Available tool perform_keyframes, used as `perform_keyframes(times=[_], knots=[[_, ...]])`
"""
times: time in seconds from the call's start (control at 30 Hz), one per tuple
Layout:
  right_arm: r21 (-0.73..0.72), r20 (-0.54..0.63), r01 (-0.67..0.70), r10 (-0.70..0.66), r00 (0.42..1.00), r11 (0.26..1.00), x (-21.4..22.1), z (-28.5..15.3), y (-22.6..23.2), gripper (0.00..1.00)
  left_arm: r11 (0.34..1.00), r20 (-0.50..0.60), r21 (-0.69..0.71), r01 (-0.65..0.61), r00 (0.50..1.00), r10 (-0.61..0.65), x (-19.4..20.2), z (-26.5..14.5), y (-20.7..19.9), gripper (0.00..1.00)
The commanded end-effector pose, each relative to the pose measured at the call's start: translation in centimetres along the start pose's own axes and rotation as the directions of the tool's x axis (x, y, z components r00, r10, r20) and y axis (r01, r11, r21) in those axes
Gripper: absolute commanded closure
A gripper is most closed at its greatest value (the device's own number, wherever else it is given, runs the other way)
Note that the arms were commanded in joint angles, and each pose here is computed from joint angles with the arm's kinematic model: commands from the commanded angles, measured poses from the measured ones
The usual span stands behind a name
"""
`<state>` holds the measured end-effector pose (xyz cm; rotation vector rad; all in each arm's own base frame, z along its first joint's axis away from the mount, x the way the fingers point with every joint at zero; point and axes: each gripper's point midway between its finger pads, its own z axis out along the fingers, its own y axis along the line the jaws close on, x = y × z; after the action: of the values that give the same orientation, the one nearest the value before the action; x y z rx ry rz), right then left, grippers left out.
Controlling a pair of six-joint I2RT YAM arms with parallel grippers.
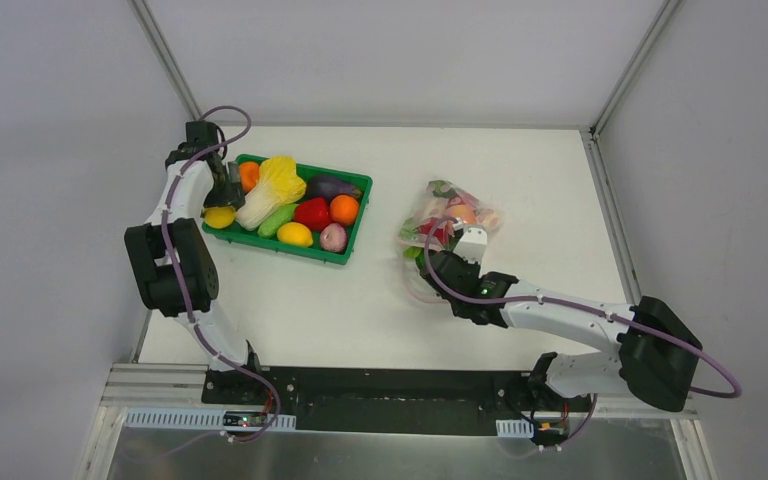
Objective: Open the zip-top bag and remove the fake food
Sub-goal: Place the fake fruit in the bin.
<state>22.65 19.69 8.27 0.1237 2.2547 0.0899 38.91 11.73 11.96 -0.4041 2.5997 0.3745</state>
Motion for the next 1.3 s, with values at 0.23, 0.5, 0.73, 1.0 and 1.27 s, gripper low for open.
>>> perform_keyframes(times=[0.23, 0.5, 0.73, 1.0, 1.27], knots=[[0.008, 0.017, -0.011, 0.011, 1.000, 1.000, -1.3, 0.2, 0.8, 1.00, 1.000, 0.057, -0.016, -0.007, 0.998, 0.008, -1.7, -2.5, 1.5, 0.17], [0.009, 0.016, -0.017, 0.016, 1.000, 1.000, -1.3, 0.1, 0.7, 1.00, 0.995, 0.129, -0.036, 0.092, 0.988, -0.086, -3.1, -3.2, 2.7, 0.46], [0.011, 0.008, -0.023, 0.022, 1.000, 1.000, -1.0, 0.2, 0.7, 1.00, 0.996, 0.030, 0.015, 0.090, 0.995, -0.091, -1.6, -0.1, 1.2, 0.59], [0.015, 0.003, -0.023, 0.023, 1.000, 1.000, -0.9, 0.2, 0.6, 1.00, 0.992, -0.003, 0.048, 0.115, 0.993, -0.115, -0.1, 2.8, -0.2, 0.57], [0.015, 0.006, -0.025, 0.025, 1.000, 1.000, -1.1, 0.2, 0.8, 1.00, 0.991, 0.006, 0.063, 0.116, 0.993, -0.117, -0.6, 3.2, -0.5, 0.52]])
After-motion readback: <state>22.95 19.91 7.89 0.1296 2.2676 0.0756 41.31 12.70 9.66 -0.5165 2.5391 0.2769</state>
